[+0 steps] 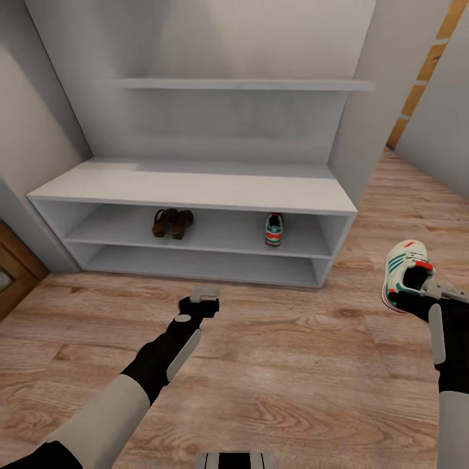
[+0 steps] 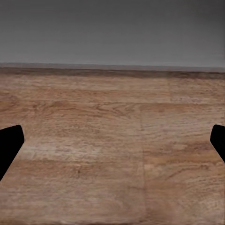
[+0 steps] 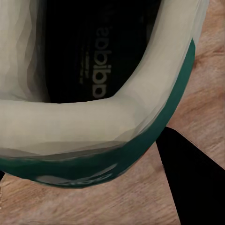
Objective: Pick up the two gym shoes and the two sandals from the corridor floor and place them onto the hallstand (shoe rack) in the corridor, making sure they are on the rack and not on the floor. Arrange them so the two gym shoes are next to each other and the two sandals are next to each other.
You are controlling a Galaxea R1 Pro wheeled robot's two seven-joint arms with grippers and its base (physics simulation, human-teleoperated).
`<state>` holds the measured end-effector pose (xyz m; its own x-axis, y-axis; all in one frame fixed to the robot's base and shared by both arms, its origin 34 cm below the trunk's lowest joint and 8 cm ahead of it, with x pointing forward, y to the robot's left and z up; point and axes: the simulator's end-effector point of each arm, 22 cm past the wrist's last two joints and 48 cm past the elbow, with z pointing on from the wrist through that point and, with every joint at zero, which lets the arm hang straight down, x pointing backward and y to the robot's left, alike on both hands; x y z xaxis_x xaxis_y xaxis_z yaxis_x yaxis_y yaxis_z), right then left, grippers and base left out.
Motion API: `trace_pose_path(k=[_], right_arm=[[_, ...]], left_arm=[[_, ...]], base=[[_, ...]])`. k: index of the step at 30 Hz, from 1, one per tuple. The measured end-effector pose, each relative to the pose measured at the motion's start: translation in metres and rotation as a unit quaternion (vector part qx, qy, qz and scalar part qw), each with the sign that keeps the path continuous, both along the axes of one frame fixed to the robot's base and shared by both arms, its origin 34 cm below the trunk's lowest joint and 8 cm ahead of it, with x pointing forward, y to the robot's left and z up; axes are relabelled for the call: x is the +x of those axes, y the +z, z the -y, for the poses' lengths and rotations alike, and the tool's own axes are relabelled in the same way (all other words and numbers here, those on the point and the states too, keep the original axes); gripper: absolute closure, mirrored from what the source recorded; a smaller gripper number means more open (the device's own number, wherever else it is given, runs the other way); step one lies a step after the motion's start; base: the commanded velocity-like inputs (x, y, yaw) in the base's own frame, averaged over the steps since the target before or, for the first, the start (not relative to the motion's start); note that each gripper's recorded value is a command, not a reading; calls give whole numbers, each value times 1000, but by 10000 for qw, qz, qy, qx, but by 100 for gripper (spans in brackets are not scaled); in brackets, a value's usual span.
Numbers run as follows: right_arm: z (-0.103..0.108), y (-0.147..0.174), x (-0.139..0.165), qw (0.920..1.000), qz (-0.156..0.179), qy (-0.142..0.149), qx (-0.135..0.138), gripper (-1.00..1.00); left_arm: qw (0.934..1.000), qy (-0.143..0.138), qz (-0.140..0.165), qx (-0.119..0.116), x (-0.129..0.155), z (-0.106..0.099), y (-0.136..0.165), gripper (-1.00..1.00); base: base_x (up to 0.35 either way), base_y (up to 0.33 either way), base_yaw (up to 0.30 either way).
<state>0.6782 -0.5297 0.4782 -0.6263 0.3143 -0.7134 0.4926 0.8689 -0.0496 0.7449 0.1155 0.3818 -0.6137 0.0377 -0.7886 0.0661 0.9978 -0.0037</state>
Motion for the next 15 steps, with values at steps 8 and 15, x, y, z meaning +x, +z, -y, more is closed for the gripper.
trace_pose_path(k=[8,15], right_arm=[[0,0,0,10000,-2,2,-1,100],[0,0,0,10000,3,6,3,100]], left_arm=[[9999,5,-119,46,-5,-3,-10,-100],[9998,9,-207,83,-9,-4,-18,-100]], base=[[-179,249,0],[11,319,0]])
